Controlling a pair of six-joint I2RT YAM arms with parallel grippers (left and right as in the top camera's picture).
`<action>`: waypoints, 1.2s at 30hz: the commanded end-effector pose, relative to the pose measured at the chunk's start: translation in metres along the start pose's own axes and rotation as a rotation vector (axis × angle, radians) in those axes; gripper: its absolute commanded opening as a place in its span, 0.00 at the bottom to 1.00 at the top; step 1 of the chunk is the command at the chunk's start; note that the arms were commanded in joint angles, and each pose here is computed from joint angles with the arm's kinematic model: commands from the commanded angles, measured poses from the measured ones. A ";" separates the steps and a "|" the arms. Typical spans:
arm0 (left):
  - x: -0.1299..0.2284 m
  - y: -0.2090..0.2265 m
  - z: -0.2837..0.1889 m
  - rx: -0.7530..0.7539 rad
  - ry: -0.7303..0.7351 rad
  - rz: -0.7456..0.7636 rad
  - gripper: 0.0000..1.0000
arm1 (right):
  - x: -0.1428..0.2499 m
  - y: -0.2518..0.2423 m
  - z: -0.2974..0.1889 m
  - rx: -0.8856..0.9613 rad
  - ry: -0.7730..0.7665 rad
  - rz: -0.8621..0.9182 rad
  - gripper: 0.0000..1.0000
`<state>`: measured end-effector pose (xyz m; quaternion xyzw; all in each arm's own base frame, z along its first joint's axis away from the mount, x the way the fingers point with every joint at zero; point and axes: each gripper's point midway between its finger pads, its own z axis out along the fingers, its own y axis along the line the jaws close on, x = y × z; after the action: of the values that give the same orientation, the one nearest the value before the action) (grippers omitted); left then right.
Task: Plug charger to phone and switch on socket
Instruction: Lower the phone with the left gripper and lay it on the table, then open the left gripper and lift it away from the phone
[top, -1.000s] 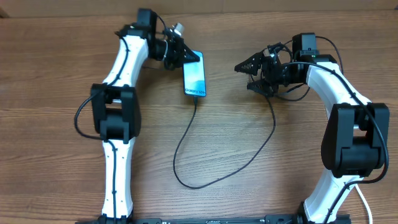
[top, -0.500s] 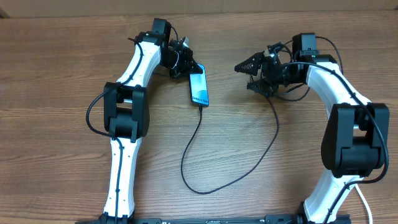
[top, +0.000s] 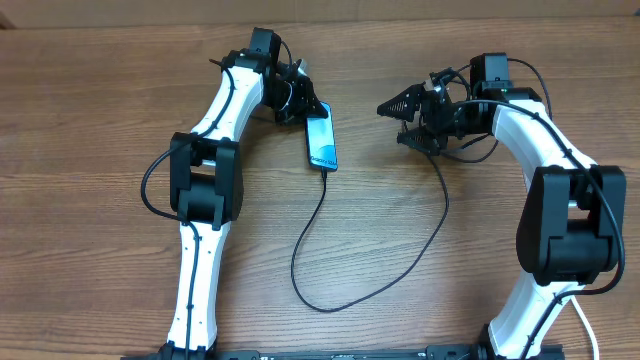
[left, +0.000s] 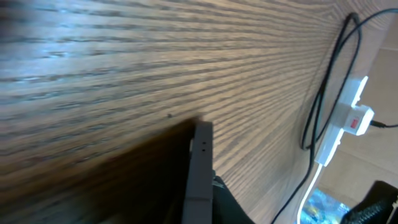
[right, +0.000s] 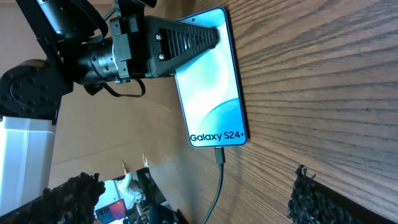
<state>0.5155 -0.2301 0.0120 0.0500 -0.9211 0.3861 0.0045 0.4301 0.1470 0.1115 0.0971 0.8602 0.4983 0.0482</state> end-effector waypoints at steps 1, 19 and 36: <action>-0.001 0.005 0.001 -0.061 -0.019 -0.005 0.19 | -0.002 0.006 -0.002 -0.015 -0.004 -0.031 1.00; 0.000 0.005 0.001 -0.063 -0.014 -0.010 0.39 | -0.002 0.006 -0.002 -0.016 -0.004 -0.031 1.00; 0.007 0.025 -0.001 -0.166 -0.007 -0.069 1.00 | -0.002 0.006 -0.002 -0.016 -0.004 -0.030 1.00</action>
<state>0.5125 -0.2330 0.0336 0.0492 -0.9242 0.3787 0.0019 0.4301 0.1470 0.1115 0.0954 0.8604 0.4982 0.0492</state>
